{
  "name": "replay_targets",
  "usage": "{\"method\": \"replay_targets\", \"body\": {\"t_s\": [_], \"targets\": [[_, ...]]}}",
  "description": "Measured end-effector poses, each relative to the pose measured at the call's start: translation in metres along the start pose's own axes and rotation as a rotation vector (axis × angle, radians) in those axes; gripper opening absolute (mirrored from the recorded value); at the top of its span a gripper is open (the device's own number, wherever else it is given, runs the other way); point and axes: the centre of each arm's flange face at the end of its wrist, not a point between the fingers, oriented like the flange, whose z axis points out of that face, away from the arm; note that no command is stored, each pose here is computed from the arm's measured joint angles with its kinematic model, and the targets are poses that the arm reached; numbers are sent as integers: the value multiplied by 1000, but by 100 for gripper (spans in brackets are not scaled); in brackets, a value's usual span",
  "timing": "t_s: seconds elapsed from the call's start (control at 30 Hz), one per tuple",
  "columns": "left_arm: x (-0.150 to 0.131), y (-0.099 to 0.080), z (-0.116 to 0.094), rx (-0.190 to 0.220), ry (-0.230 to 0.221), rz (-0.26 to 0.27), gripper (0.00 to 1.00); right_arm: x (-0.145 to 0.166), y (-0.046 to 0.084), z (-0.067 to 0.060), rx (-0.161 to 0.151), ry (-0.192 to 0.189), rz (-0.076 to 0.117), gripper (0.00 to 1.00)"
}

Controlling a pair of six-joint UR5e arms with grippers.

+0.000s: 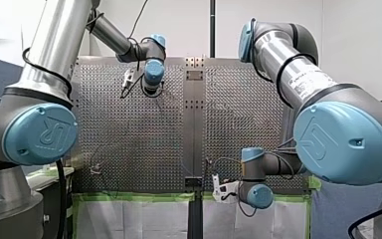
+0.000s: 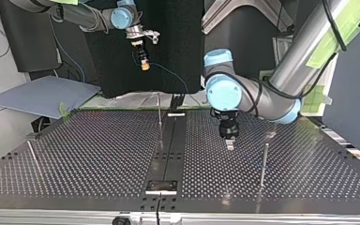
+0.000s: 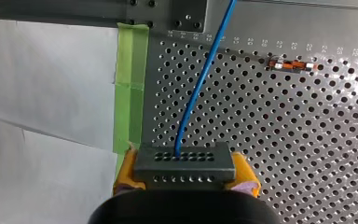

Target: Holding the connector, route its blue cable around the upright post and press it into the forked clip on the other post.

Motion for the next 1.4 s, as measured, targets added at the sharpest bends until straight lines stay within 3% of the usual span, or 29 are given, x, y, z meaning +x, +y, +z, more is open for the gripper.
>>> {"method": "replay_targets", "body": {"t_s": [0.13,0.73,1.07,1.4], "targets": [[-2,-6,6,15,-9,-7,100,0,0,0,1,0,0,0],[14,-55,37,57,47,34,100,0,-4,-1,8,1,-2,0],[76,-82,42,52,119,92,100,0,-4,-1,9,1,-2,0],[116,-89,34,58,131,96,100,-1,-5,-1,9,-4,-3,0]]}}
